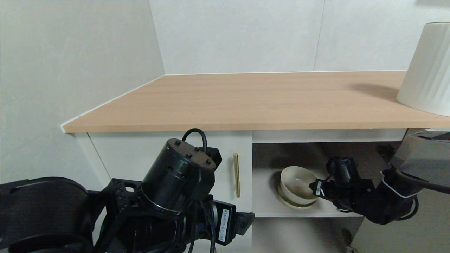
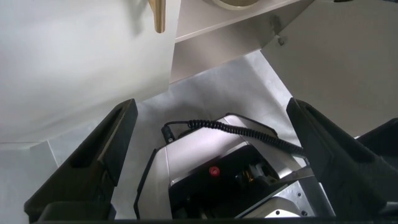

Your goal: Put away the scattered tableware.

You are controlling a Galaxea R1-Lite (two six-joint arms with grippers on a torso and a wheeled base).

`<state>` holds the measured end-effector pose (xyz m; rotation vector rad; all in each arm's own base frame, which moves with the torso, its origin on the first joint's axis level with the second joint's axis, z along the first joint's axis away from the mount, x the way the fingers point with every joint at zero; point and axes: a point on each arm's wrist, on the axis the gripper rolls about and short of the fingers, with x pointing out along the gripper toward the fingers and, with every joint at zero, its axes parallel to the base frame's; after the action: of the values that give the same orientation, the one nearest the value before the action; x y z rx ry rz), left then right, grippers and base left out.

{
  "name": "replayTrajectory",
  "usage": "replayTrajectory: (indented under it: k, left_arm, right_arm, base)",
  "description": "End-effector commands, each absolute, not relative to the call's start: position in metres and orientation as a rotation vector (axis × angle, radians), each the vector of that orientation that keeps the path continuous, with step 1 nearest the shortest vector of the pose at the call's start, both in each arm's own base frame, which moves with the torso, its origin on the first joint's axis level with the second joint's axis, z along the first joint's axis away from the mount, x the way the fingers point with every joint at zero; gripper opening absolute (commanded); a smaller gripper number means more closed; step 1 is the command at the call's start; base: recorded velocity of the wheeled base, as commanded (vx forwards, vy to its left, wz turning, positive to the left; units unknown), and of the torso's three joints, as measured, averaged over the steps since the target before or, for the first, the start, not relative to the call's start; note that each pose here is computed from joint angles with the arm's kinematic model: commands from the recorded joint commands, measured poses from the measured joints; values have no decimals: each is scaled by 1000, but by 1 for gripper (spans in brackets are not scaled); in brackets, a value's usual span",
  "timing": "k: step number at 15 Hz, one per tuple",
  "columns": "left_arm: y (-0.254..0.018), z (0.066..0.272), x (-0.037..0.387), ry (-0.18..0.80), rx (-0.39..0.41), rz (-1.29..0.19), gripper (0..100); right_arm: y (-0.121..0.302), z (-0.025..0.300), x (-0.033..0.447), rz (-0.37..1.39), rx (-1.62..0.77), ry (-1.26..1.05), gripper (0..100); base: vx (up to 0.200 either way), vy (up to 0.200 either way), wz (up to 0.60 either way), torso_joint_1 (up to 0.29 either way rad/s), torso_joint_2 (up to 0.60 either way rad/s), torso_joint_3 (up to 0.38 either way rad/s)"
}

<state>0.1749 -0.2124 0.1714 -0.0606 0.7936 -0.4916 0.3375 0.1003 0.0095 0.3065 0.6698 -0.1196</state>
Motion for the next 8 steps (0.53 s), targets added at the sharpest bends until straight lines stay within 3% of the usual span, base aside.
replayTrajectory:
  k: [1, 6, 8]
  left_arm:
    - [-212, 172, 175, 791, -62, -491, 100]
    - [-204, 182, 174, 761, -88, -483, 100]
    - [-186, 194, 175, 721, -129, -453, 100]
  right_arm:
    - [101, 9, 337, -118, 305, 671, 100]
    - [100, 23, 332, -103, 313, 653, 100]
    - [98, 47, 311, -46, 313, 665, 100]
  base:
    - [0, 0, 0, 0, 0, 0]
    - [0, 0, 0, 0, 0, 0]
    - [0, 0, 0, 0, 0, 0]
